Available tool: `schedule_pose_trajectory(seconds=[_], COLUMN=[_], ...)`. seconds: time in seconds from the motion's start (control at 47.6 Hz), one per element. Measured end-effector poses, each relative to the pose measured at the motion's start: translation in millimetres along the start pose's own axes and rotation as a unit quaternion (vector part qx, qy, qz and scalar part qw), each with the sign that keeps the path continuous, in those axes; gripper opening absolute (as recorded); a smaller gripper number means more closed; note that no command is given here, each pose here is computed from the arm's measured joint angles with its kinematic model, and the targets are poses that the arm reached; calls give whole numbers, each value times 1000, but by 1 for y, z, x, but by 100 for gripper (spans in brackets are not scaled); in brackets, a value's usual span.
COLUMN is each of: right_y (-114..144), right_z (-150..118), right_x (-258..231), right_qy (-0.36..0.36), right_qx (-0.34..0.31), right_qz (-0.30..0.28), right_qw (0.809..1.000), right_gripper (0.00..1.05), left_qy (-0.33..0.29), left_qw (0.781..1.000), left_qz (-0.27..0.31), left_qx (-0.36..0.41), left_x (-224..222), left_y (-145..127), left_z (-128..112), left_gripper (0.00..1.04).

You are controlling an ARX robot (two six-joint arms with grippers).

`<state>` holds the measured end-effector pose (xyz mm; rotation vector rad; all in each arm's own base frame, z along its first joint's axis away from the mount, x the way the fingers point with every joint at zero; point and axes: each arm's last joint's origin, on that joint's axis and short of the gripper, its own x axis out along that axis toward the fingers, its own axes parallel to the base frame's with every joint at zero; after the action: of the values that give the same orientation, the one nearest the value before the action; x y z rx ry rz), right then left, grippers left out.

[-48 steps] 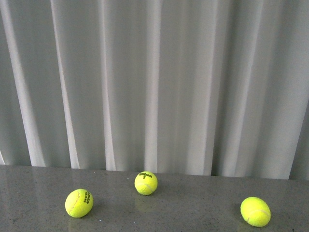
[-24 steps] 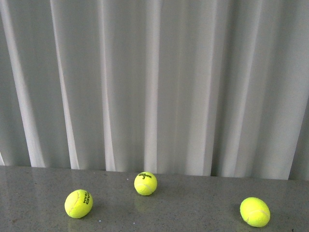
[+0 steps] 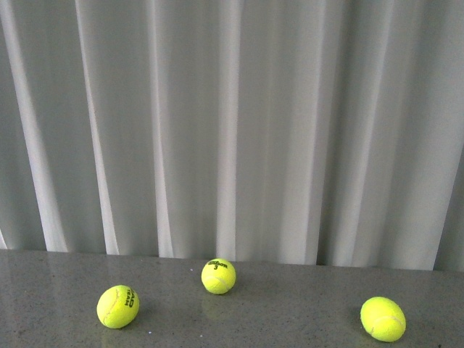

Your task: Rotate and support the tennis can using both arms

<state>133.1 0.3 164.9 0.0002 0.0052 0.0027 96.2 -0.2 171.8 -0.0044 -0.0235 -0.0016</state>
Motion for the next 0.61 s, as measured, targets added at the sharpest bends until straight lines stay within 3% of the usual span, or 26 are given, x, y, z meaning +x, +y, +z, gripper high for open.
schedule_pose_trajectory(seconds=[0.609], right_y=[0], right_z=[3], right_x=[-18], right_qy=[-6], right_qx=[0], right_qz=[0], right_qw=[1000], right_gripper=[3], left_qy=[0], left_qw=[1000], left_qz=[0], left_qx=[0], left_x=[0], left_y=[0], left_z=[0], left_gripper=[98])
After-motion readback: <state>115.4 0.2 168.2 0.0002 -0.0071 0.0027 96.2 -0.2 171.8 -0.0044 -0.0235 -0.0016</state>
